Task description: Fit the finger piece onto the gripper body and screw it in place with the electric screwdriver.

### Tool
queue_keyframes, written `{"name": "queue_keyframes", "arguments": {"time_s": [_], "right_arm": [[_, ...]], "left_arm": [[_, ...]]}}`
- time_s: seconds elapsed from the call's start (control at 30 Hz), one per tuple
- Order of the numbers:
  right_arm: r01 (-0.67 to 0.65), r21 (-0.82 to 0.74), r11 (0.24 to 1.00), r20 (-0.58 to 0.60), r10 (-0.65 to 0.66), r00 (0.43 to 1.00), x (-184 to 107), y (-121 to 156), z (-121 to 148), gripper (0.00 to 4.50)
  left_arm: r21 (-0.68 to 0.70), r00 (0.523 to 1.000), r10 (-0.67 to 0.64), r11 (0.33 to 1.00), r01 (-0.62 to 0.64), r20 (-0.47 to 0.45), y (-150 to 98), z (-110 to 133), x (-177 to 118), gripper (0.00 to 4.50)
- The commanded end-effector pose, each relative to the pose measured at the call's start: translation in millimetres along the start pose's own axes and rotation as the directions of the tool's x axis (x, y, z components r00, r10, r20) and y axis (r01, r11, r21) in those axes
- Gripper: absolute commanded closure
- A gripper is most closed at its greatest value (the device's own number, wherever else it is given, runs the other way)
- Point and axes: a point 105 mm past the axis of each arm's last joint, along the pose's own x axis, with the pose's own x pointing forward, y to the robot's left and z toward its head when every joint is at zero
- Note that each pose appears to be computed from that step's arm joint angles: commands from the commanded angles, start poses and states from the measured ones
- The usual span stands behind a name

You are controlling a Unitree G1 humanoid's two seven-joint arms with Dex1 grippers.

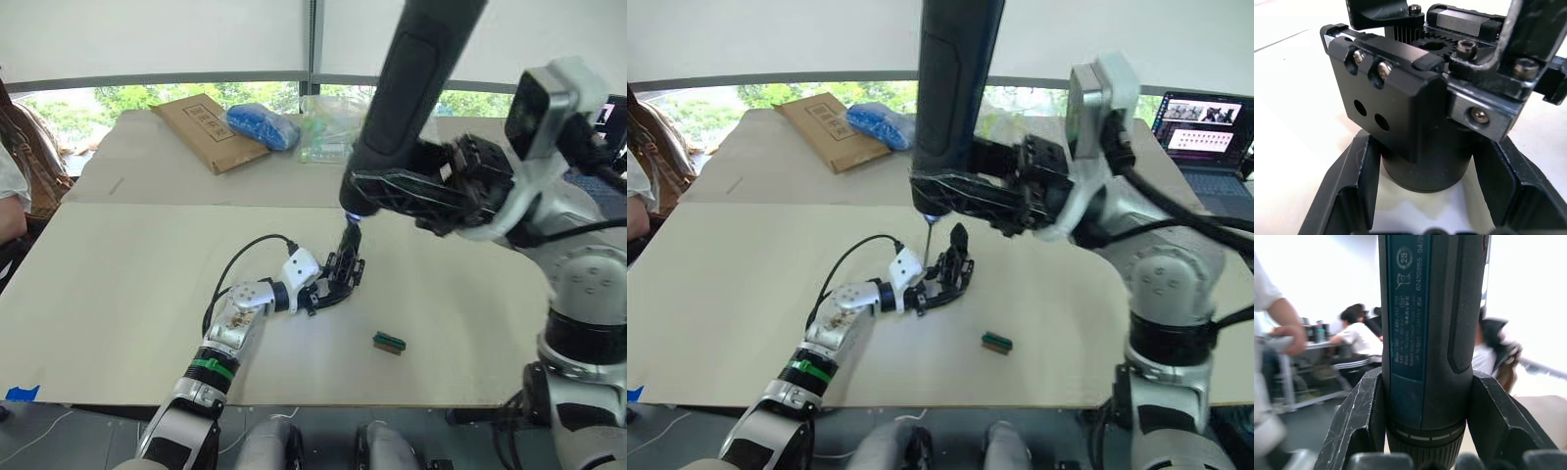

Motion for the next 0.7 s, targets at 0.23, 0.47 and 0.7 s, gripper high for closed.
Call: {"name": "queue_keyframes", "arguments": {"time_s": [0.23, 0.47, 0.7], "right_arm": [[0.572, 0.447, 0.688, -0.459, -0.372, 0.807, -130, -25, -45, 2.59], [0.803, 0.435, 0.407, -0.698, -0.412, 0.586, -189, -53, -103, 2.59], [0.844, 0.337, 0.418, -0.796, -0.353, 0.492, -211, -57, -127, 0.86]], "left_arm": [[0.003, 0.996, -0.094, 0.996, 0.094, -0.005, 6, 30, -72, 0.00], [-0.013, 0.967, -0.224, 0.974, 0.224, -0.120, -8, 42, -127, 0.00], [0.032, 0.967, -0.132, 0.989, 0.143, -0.218, 2, 34, -149, 0.00]]}}
